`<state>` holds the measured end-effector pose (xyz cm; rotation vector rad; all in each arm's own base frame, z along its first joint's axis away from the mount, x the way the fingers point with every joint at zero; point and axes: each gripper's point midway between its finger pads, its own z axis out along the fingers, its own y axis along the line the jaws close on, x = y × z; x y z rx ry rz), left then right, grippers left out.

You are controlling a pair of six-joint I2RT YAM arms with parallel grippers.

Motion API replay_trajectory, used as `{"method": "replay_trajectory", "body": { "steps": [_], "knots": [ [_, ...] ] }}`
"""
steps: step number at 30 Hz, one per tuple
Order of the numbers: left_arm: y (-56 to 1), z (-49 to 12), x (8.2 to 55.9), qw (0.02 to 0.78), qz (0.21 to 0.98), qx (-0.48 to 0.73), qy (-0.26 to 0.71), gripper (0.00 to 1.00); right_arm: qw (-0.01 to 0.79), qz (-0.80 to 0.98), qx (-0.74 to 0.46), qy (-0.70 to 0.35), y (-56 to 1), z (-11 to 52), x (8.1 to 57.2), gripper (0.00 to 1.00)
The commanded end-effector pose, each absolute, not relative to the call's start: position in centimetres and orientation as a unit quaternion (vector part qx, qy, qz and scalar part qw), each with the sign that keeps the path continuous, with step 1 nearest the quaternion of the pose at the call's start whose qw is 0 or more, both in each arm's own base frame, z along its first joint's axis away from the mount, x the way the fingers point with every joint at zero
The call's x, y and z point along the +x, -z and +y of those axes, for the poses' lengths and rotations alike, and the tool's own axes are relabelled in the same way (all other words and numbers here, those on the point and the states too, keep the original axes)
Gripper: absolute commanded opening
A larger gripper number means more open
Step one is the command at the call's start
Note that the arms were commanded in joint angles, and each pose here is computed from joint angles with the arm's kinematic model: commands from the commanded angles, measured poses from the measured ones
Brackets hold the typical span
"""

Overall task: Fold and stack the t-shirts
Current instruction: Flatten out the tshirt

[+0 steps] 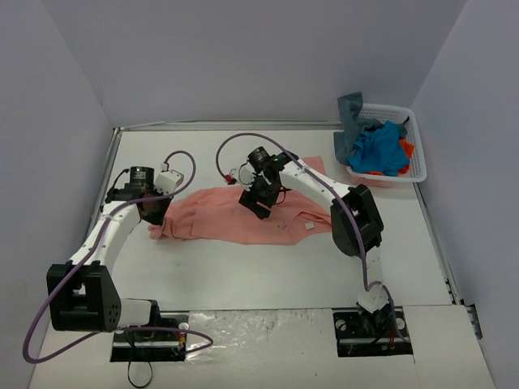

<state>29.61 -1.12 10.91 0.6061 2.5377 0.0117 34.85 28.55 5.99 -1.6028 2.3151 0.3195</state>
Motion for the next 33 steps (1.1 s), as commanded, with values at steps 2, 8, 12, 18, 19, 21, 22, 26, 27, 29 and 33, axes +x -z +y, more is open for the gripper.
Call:
{"method": "replay_trajectory", "body": {
  "steps": [2,8,12,18,19,21,22,26,27,29,33],
  "knots": [
    [-11.2,0.2,30.3,0.269,0.945,0.185,-0.017,0.02,0.144,0.783,-0.593,-0.123,-6.6,32.0,32.3,0.6],
    [-10.8,1.6,30.2,0.263,0.95,0.168,-0.029,0.02,0.114,0.767,-0.619,-0.125,-5.1,33.1,29.2,0.55],
    [-10.8,1.9,30.4,0.268,0.95,0.158,-0.025,0.02,0.084,0.76,-0.633,-0.124,-3.4,32.8,26.9,0.54],
    [-10.7,1.9,30.5,0.264,0.952,0.154,-0.017,0.02,0.036,0.753,-0.648,-0.112,-0.5,31.8,24.0,0.54],
    [-10.6,1.9,30.5,0.263,0.952,0.154,-0.017,0.02,0.032,0.753,-0.648,-0.106,0.0,31.6,24.0,0.55],
    [-10.6,1.9,30.4,0.262,0.953,0.153,-0.015,0.02,0.026,0.756,-0.647,-0.099,0.8,31.4,24.0,0.55],
    [-10.7,1.8,30.4,0.263,0.952,0.154,-0.015,0.02,0.026,0.756,-0.647,-0.096,1.0,31.4,24.0,0.55],
    [-10.8,1.9,30.4,0.265,0.952,0.153,-0.017,0.02,0.033,0.757,-0.65,-0.066,1.9,31.4,24.3,0.45],
    [-10.8,2.0,30.3,0.265,0.952,0.152,-0.017,0.02,0.035,0.758,-0.648,-0.06,2.1,31.4,24.3,0.4],
    [-10.9,2.0,30.3,0.267,0.952,0.151,-0.016,0.02,0.041,0.761,-0.647,-0.041,2.4,31.2,24.6,0.24],
    [-11.0,2.1,30.4,0.269,0.951,0.151,-0.018,0.02,0.045,0.762,-0.646,-0.022,2.3,30.6,24.6,0.0]
  ]
}}
